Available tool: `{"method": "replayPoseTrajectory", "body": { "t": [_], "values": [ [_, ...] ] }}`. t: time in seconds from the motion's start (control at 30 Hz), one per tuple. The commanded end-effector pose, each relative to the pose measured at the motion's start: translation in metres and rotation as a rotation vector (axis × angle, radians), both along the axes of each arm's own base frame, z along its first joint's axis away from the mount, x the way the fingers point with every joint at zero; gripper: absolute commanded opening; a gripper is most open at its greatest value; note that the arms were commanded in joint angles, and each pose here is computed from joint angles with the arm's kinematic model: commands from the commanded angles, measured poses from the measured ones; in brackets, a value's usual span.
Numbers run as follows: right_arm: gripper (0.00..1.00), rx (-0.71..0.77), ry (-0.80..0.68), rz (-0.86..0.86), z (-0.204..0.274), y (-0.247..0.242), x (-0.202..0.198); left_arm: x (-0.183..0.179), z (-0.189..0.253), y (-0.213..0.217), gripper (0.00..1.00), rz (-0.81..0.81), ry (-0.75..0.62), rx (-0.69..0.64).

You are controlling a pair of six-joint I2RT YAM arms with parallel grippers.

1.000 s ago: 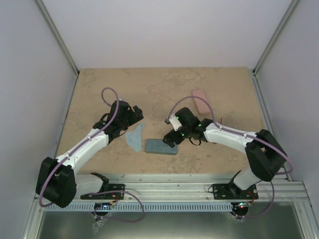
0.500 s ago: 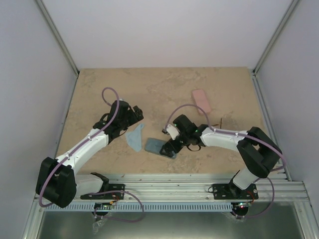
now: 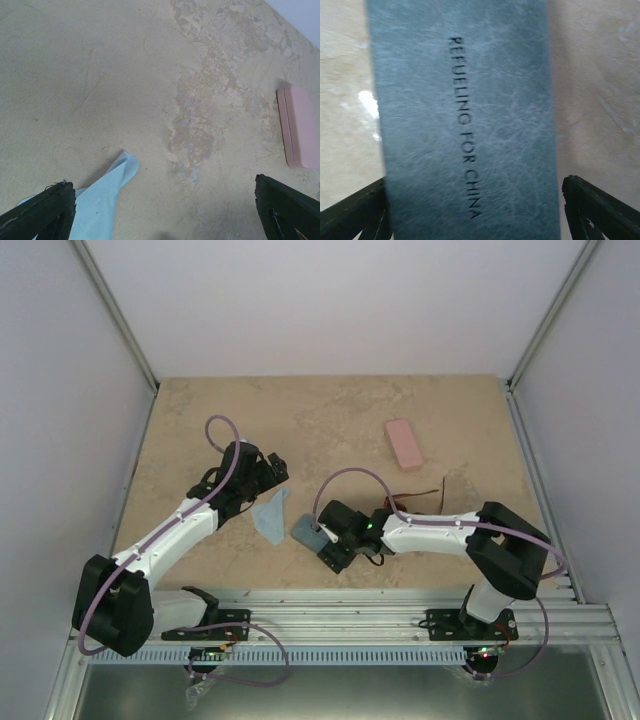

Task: Organize the sunglasses
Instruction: Pick up the sunglasses case from the center of the board.

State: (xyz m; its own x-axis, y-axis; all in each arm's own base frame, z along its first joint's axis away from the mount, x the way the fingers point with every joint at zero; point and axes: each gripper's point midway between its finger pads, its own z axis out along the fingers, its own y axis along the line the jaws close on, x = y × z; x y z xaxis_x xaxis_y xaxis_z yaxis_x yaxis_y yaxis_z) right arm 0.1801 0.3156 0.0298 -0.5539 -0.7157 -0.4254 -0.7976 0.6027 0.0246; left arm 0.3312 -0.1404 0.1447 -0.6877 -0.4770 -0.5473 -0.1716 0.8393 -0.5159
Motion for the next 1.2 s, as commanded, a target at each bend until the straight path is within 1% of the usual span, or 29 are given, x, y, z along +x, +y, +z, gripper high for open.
{"method": "replayPoseTrajectory", "body": {
  "t": [0.0, 0.03, 0.13, 0.2, 0.27, 0.37, 0.5, 0.57, 0.63, 0.77, 0.83, 0.93, 1.0, 1.07, 1.17],
  "values": [
    [0.83, -0.15, -0.093, -0.052, -0.011, -0.017, 0.013, 0.005, 0.006, 0.001, 0.99, 0.003, -0.014, 0.007],
    [0.78, -0.152, -0.087, -0.048, -0.013, -0.017, 0.013, 0.005, 0.007, 0.001, 0.99, 0.004, -0.016, 0.007],
    [0.73, -0.151, -0.068, -0.03, -0.02, -0.015, 0.009, 0.005, 0.008, 0.001, 0.99, 0.006, -0.019, 0.005],
    [0.72, -0.161, -0.065, -0.036, -0.023, -0.016, 0.009, 0.005, 0.008, 0.001, 0.99, 0.007, -0.02, 0.0],
    [0.69, -0.166, -0.082, -0.061, -0.023, -0.017, 0.013, 0.004, 0.009, 0.002, 0.99, 0.009, -0.021, -0.002],
    [0.65, -0.113, -0.095, -0.116, -0.012, -0.015, 0.024, 0.003, 0.009, 0.001, 0.99, 0.008, -0.026, -0.011],
    [0.63, 0.063, -0.091, -0.192, 0.019, -0.009, 0.047, 0.001, 0.011, -0.003, 0.99, -0.012, -0.043, -0.045],
    [0.63, 0.18, -0.08, -0.226, 0.038, -0.006, 0.061, 0.0, 0.016, -0.008, 0.99, -0.031, -0.064, -0.07],
    [0.62, 0.334, -0.048, -0.253, 0.064, -0.001, 0.075, -0.002, 0.024, -0.017, 0.99, -0.075, -0.092, -0.114],
    [0.62, 0.583, 0.016, -0.317, 0.108, -0.008, 0.1, -0.011, 0.053, -0.04, 0.99, -0.21, -0.173, -0.224],
    [0.61, 0.72, 0.03, -0.316, 0.137, -0.01, 0.11, -0.018, 0.076, -0.056, 0.99, -0.309, -0.254, -0.306],
    [0.61, 0.894, 0.074, -0.235, 0.179, -0.007, 0.108, -0.037, 0.109, -0.077, 0.99, -0.466, -0.363, -0.439],
    [0.62, 0.973, 0.11, -0.165, 0.201, -0.003, 0.101, -0.05, 0.128, -0.088, 0.96, -0.561, -0.425, -0.512],
    [0.63, 1.026, 0.146, -0.102, 0.218, 0.002, 0.092, -0.061, 0.14, -0.097, 0.95, -0.647, -0.448, -0.577],
    [0.63, 1.098, 0.191, -0.013, 0.244, 0.007, 0.077, -0.072, 0.152, -0.107, 0.95, -0.746, -0.459, -0.634]
  ]
}}
